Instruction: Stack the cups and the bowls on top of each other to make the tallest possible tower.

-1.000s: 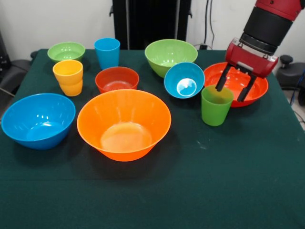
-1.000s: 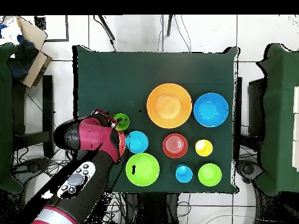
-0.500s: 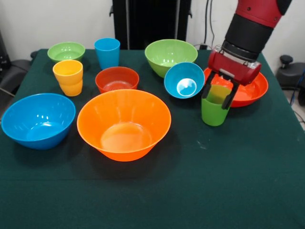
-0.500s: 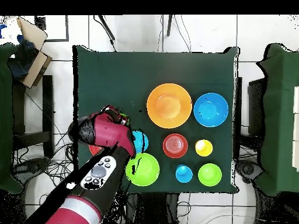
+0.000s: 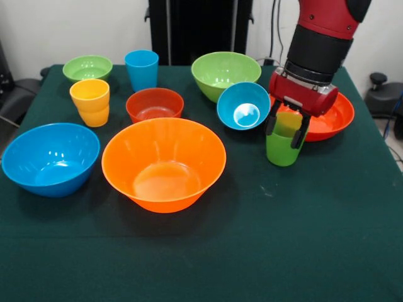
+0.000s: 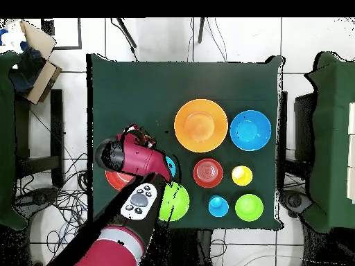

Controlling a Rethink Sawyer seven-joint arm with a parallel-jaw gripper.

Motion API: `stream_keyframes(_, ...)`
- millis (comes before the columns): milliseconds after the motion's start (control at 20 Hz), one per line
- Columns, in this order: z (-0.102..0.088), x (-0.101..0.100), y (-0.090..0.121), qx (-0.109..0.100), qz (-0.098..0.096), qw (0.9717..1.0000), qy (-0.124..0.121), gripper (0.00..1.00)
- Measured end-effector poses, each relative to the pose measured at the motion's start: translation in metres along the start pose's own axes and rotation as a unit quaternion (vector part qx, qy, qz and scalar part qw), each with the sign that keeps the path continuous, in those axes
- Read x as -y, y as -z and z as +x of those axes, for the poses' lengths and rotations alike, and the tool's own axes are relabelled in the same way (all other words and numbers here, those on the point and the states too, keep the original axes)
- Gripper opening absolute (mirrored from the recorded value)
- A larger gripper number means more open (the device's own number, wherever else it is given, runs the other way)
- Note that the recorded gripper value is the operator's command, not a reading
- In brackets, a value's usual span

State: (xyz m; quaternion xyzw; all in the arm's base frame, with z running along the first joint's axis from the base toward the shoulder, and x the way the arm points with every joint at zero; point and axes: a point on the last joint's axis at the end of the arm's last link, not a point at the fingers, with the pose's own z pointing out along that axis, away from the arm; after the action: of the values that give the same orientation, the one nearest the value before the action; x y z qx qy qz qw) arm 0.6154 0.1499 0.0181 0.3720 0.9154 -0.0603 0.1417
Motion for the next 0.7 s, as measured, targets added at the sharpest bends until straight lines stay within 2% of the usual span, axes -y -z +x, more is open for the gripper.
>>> stream_keyframes(100,0.003,-0.001,0.001,-0.009,-0.004,0.9999,-0.005,1.0)
stream_keyframes(350,0.002,-0.003,0.006,-0.01,-0.009,0.9999,-0.007,1.0)
stream_keyframes(700,0.016,-0.014,0.018,-0.001,-0.013,0.9999,0.01,1.0)
